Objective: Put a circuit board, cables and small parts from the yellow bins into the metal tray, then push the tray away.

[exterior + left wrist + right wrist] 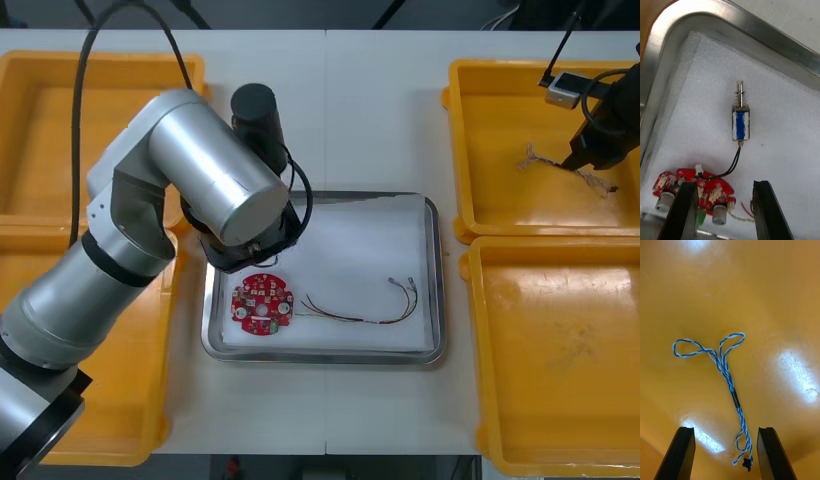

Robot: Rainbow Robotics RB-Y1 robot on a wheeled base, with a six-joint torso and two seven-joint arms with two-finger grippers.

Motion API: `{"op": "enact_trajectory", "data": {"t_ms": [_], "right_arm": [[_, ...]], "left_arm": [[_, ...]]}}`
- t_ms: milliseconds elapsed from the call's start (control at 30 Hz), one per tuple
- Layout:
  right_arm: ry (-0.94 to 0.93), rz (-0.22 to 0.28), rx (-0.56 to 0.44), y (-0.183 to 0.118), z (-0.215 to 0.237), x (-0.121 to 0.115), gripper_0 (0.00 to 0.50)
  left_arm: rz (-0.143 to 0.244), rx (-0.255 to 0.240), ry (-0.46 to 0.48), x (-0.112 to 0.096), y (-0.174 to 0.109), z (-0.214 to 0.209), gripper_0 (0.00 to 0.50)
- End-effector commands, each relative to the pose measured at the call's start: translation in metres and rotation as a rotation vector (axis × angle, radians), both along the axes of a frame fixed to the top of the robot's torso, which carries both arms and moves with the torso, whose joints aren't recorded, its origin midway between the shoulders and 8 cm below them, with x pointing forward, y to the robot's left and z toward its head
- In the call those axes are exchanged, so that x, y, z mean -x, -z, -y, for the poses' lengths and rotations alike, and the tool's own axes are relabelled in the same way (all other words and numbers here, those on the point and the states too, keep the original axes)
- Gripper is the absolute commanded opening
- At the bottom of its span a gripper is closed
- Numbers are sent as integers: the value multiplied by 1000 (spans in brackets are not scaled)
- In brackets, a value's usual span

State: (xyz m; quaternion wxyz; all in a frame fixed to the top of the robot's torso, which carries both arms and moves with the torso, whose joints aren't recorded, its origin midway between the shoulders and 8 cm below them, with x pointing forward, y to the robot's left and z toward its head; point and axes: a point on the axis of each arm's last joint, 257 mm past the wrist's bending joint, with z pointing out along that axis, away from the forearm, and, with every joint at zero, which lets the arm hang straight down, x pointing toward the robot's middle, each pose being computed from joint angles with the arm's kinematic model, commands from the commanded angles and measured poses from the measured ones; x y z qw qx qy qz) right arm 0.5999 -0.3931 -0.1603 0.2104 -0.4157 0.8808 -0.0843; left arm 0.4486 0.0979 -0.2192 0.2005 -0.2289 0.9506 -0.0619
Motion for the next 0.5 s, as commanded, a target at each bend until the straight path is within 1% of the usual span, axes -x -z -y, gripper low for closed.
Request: {"op": "enact_trajectory", "data": {"t_ms": [33, 67, 200, 267, 300, 333, 367, 433, 467, 500], "right_arm": [[51, 47, -37, -19, 16, -7, 479], [53, 50, -41, -18, 16, -8, 479], [61, 70, -61, -12, 10, -16, 481], [70, 86, -85, -9, 6, -21, 480], [73, 90, -92, -9, 5, -22, 481], [74, 96, -98, -8, 4, -24, 481], [75, 100, -100, -8, 4, -25, 479], [65, 108, -98, -6, 1, -28, 481], [61, 114, -98, -6, -1, -30, 478], [59, 113, -97, -4, -2, -30, 479]], "left_arm": [[58, 54, 31, -10, -67, -10, 500], [58, 67, 37, -10, -73, -9, 500], [55, 146, 65, -10, -107, -9, 500], [59, 195, 67, -11, -129, -13, 500], [63, 207, 65, -12, -135, -15, 500], [65, 243, 44, -12, -147, -18, 500], [64, 263, 27, -12, -153, -20, 500], [54, 327, -28, -12, -173, -25, 500], [45, 350, -55, -12, -181, -30, 500], [38, 360, -65, -12, -184, -31, 500]]}}
